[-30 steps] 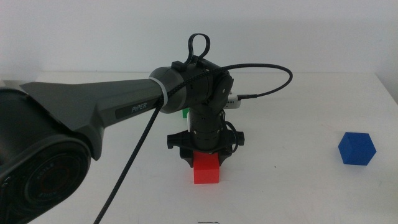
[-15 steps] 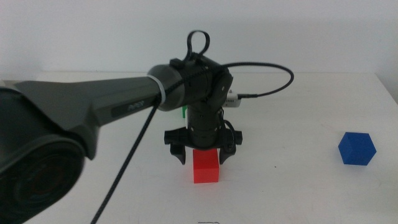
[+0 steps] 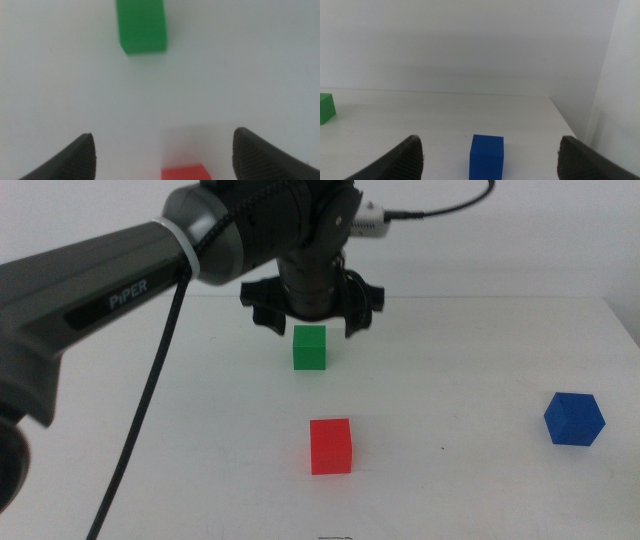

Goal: Stack red cubes first, then green, then blue cubes in a specific spot.

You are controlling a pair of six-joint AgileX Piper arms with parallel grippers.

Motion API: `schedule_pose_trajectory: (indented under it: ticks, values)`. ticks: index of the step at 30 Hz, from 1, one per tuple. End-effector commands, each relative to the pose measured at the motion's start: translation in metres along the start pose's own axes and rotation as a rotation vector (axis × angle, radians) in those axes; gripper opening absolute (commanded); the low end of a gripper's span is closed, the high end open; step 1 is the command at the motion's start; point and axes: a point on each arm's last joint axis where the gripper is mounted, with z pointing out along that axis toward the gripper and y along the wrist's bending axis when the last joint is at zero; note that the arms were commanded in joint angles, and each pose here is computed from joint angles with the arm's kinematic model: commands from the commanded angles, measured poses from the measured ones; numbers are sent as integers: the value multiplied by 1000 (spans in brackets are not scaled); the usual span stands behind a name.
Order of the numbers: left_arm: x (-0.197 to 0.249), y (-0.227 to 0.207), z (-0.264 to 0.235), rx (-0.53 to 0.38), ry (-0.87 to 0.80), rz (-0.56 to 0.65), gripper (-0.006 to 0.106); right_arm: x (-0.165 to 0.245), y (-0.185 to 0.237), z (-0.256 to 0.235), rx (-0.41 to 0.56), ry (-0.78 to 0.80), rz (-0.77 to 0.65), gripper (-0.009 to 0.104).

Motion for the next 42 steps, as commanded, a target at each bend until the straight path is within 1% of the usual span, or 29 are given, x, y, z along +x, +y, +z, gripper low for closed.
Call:
schedule_pose_trajectory:
  ticks: [1,3,6,9,11,16,24,36,42]
  values:
    - [-23,15,-27,15,-112,-35,94,-14,-1,-2,15,-105,-21,78]
    - [-33,23,-20,59,-93,-52,94,-14,-1,-2,15,-105,-21,78]
    - [-47,32,-4,136,-63,-24,94,-14,-1,-2,15,-105,-21,78]
    - [-59,42,12,160,-50,-12,94,-14,-1,-2,15,-105,-21,78]
    - [-65,47,25,161,-49,-24,94,-14,-1,-2,15,-105,-21,78]
    - [-75,45,54,155,-68,-6,94,-14,-1,-2,15,-105,-21,78]
    - [-76,40,89,159,-88,-6,94,-14,-1,-2,15,-105,-21,78]
    - [-75,35,120,171,-117,-17,94,-14,-1,-2,15,-105,-21,78]
    - [-77,35,122,178,-138,-18,93,-14,-1,-2,15,-105,-21,78]
